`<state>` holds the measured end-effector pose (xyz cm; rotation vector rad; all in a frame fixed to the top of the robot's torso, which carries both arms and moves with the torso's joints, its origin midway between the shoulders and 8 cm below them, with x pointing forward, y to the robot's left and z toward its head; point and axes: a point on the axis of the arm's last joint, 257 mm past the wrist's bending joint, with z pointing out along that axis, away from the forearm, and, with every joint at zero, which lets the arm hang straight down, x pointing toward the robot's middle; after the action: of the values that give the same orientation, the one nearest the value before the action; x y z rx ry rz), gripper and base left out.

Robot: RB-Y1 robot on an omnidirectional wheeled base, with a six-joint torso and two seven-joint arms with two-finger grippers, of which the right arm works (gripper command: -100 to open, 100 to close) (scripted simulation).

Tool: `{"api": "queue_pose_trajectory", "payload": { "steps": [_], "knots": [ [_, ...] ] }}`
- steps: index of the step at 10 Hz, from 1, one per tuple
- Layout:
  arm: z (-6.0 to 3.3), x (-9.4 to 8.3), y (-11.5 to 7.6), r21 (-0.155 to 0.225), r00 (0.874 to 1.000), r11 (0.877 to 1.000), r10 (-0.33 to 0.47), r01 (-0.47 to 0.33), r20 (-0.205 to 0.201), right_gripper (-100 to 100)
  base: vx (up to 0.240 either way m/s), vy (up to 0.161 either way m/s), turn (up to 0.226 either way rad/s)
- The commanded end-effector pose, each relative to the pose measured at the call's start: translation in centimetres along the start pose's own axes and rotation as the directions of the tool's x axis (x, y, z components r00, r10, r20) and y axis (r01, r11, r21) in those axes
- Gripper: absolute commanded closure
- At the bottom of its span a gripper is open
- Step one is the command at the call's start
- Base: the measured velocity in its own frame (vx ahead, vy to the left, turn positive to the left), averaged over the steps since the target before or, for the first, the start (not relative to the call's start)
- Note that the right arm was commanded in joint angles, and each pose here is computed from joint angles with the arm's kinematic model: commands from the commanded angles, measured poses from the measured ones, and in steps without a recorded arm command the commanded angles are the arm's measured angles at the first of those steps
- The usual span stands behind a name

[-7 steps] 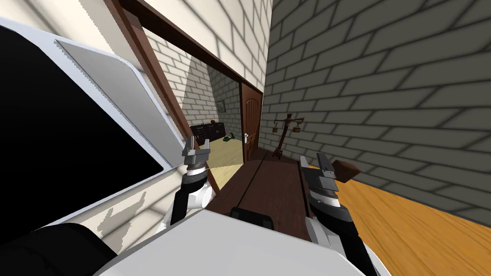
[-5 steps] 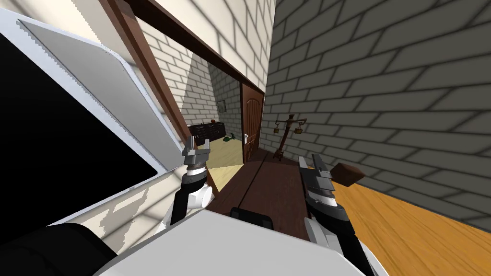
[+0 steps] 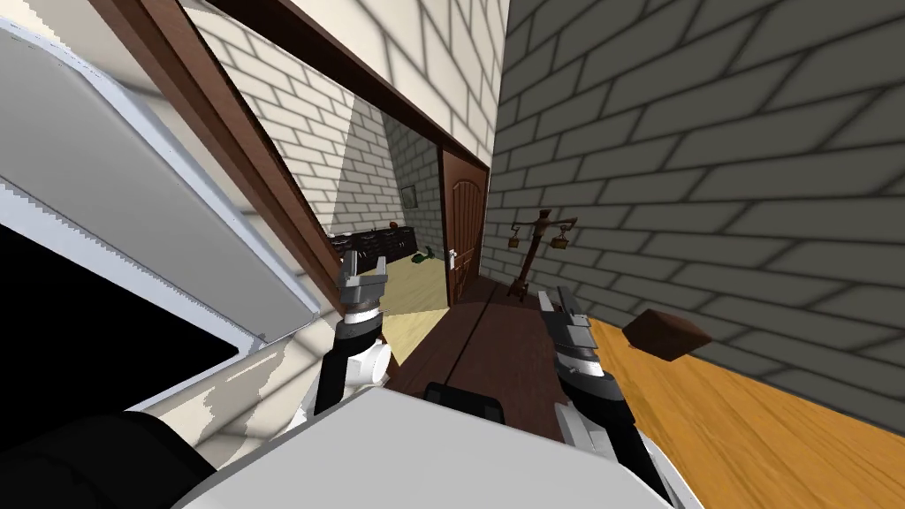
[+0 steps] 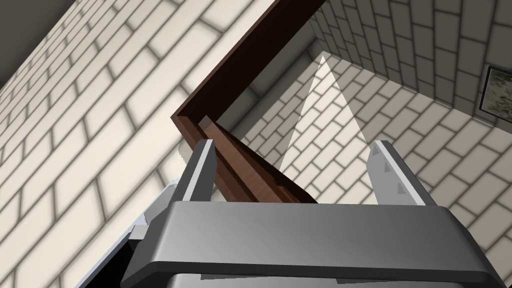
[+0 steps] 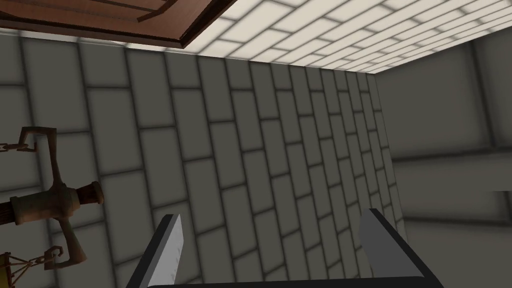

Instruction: Push the door open

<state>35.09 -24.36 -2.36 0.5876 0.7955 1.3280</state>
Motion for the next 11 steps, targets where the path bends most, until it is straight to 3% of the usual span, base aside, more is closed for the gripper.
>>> {"api": "queue_pose_trajectory", "payload": {
  "steps": [1,6,11],
  "knots": [
    [-0.33,1.2,-0.5,0.016,1.000,1.000,0.017,-0.017,-0.025,-100,0.240,-0.030,0.045],
    [-1.58,4.9,-2.8,0.081,0.992,0.995,0.074,-0.066,-0.106,-100,0.208,-0.026,0.059],
    [-3.40,9.0,-4.8,0.155,0.972,0.982,0.140,-0.111,-0.188,-100,0.194,-0.034,0.062]
  ]
}}
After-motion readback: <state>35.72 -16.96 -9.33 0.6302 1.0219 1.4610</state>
